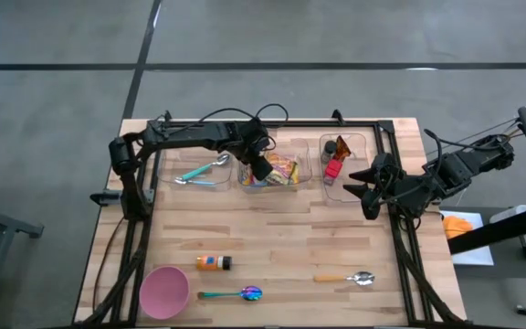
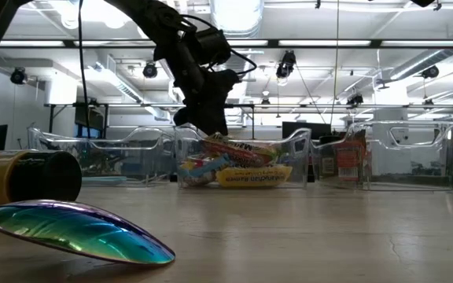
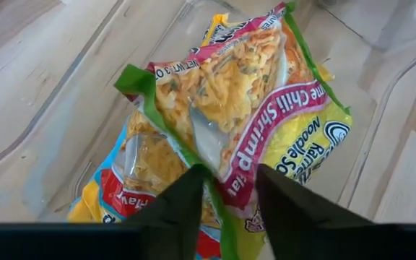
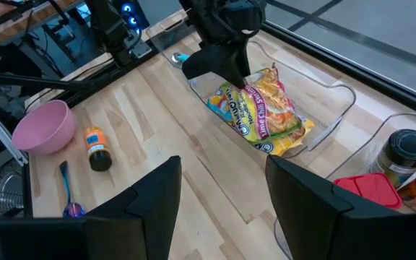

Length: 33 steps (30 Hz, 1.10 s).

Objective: Pick & Place Food Item
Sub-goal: Put the green noodle pack into the middle transparent bin, then put the orange seasoning bottle into the right transparent bin

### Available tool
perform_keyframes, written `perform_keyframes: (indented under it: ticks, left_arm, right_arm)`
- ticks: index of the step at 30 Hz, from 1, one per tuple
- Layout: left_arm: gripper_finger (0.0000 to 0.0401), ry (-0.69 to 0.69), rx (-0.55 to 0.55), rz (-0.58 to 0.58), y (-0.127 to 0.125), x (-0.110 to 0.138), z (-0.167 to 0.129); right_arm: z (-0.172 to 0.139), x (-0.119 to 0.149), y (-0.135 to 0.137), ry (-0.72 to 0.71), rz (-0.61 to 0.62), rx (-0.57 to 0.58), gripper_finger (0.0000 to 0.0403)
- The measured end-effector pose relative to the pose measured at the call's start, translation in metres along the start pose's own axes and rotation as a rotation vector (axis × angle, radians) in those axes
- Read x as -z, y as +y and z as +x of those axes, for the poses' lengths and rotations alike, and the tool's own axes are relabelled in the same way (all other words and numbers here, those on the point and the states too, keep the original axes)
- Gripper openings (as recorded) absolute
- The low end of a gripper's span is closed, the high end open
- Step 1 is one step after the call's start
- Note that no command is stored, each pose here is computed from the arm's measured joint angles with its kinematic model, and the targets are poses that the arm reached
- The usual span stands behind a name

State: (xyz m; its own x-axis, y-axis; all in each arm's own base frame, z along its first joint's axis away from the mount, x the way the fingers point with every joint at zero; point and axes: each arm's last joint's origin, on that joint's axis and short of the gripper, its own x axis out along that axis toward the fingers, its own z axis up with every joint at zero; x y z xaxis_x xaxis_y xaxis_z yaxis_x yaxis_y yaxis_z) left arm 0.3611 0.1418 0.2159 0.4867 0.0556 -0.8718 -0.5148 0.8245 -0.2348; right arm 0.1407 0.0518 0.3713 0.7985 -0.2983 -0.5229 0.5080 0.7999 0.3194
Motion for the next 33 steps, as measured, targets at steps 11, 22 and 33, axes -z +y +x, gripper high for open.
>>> perform_keyframes:
  ticks: [11, 22, 33]
  left_arm:
    - [0.0256, -0.040, 0.014, -0.009, -0.011, -0.022, -0.037]
    - [0.0260, 0.031, 0.051, 0.294, -0.054, 0.008, -0.104]
    - [0.0260, 0.285, 0.126, 0.599, -0.130, 0.082, -0.122]
  right_arm:
    - [0.000, 0.000, 0.000, 0.000, 0.000, 0.000, 0.0201]
    - [0.000, 0.000, 0.000, -0.001, 0.002, -0.001, 0.0201]
    - [0.000, -0.001, 0.001, -0.004, 0.051, -0.007, 0.0201]
